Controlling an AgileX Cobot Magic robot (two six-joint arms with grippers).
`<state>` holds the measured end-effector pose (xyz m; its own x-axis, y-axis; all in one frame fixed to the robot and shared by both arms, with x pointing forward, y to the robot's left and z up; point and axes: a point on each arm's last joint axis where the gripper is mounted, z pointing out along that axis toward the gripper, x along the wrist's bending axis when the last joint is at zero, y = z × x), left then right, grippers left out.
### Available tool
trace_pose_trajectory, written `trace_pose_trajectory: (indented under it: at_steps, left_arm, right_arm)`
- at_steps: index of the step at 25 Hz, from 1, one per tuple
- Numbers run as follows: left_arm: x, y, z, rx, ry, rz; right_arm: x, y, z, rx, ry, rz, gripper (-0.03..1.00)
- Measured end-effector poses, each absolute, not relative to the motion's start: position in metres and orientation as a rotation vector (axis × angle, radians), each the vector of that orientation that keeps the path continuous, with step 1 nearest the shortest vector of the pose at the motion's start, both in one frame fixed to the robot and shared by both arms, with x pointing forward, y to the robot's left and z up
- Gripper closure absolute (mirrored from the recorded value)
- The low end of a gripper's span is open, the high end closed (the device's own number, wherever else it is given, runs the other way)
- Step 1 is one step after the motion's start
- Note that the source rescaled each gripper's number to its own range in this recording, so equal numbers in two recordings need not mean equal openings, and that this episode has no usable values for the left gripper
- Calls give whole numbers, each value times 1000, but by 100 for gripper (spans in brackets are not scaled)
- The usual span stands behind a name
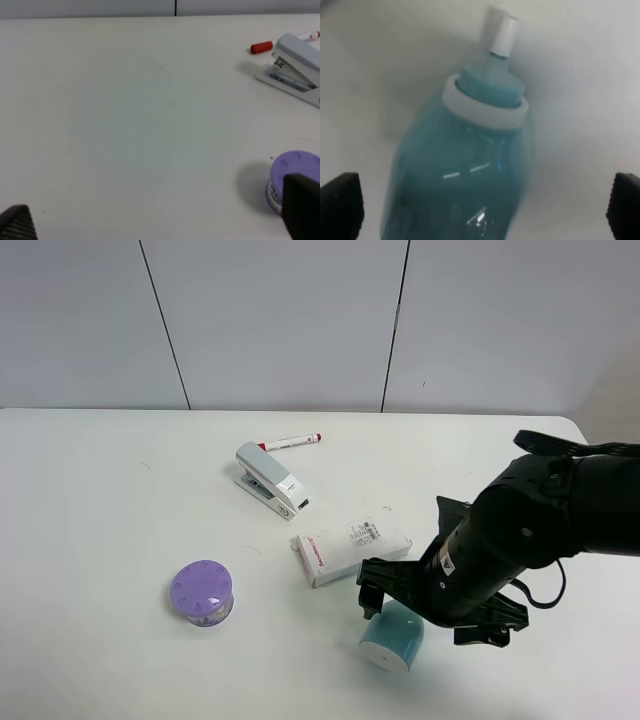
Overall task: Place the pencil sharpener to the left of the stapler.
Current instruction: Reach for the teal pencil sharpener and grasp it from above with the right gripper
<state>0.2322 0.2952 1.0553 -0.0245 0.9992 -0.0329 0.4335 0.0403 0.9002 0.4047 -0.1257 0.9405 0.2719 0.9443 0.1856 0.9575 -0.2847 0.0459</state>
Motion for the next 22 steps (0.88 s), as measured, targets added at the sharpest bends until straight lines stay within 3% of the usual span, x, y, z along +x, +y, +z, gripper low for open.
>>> trace_pose_trajectory:
  at_steps: [22]
  left_arm:
    - [232, 295, 1055, 1493, 1562, 946]
  right_arm:
    - [410, -118, 913, -2465, -1792, -185, 3]
